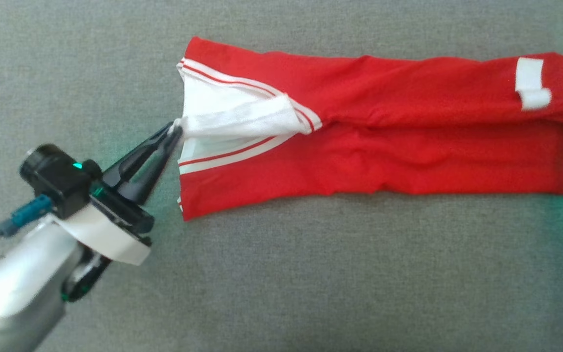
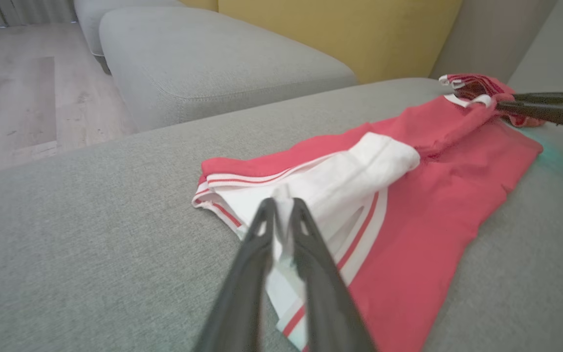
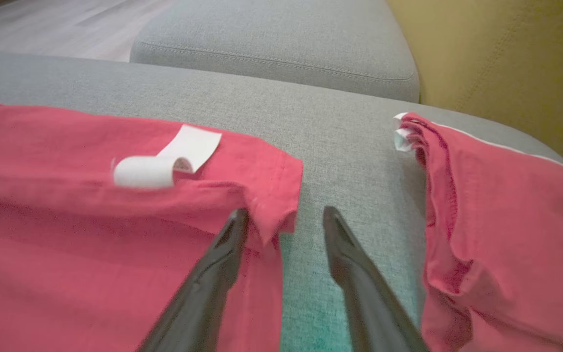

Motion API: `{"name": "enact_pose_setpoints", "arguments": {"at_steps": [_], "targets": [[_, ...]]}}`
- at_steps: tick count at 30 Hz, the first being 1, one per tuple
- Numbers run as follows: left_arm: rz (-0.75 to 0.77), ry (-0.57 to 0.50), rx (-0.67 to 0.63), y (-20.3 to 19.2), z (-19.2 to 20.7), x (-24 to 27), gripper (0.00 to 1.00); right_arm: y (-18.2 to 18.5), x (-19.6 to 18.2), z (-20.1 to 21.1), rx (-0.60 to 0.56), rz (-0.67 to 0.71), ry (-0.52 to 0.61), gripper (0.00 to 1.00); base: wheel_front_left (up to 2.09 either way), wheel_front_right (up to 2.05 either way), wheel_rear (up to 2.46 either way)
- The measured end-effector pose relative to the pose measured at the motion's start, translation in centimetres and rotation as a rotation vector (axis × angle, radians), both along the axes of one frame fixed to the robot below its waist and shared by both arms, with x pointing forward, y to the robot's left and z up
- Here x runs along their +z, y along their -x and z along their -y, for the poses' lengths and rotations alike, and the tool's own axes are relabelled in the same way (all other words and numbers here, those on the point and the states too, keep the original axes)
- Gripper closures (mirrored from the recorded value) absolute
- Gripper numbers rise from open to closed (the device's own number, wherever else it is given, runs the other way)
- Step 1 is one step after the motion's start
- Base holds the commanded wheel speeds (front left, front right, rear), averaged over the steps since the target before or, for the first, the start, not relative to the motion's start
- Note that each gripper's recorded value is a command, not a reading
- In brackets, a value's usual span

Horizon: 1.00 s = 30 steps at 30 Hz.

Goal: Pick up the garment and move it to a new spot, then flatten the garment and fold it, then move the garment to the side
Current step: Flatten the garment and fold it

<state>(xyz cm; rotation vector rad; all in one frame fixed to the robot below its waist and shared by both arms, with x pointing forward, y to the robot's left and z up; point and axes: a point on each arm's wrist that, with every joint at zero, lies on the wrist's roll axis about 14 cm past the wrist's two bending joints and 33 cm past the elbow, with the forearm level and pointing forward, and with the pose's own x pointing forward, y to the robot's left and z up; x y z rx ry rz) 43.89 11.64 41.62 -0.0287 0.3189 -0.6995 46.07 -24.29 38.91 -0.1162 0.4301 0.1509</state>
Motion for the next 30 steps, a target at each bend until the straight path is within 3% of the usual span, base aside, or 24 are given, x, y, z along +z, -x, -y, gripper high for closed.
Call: {"name": "enact_pose_setpoints", "arguments": {"at_steps": [9, 15, 25, 30], "targets": [[0.174, 0.019, 0.268, -0.8, -1.1, 3.3, 0.00, 4.2, 0.7, 0.0, -0.186, 0.034, -0.147, 0.00, 0.00, 0.00, 0.00], [0.253, 0.039, 0.525, 1.3, -4.4, 5.4, 0.00, 4.9, 2.2, -2.6, -0.209, 0.084, -0.245, 0.00, 0.00, 0.00, 0.00], [0.316, 0.040, 0.629, 5.8, -4.2, 7.4, 0.00, 0.8, 2.9, -0.8, -0.269, 0.131, -0.160, 0.00, 0.00, 0.00, 0.00], [0.334, 0.048, 0.649, 7.1, -4.5, 8.1, 0.00, 0.7, -0.1, -1.1, -0.277, -0.005, -0.125, 0.00, 0.00, 0.00, 0.00]]}}
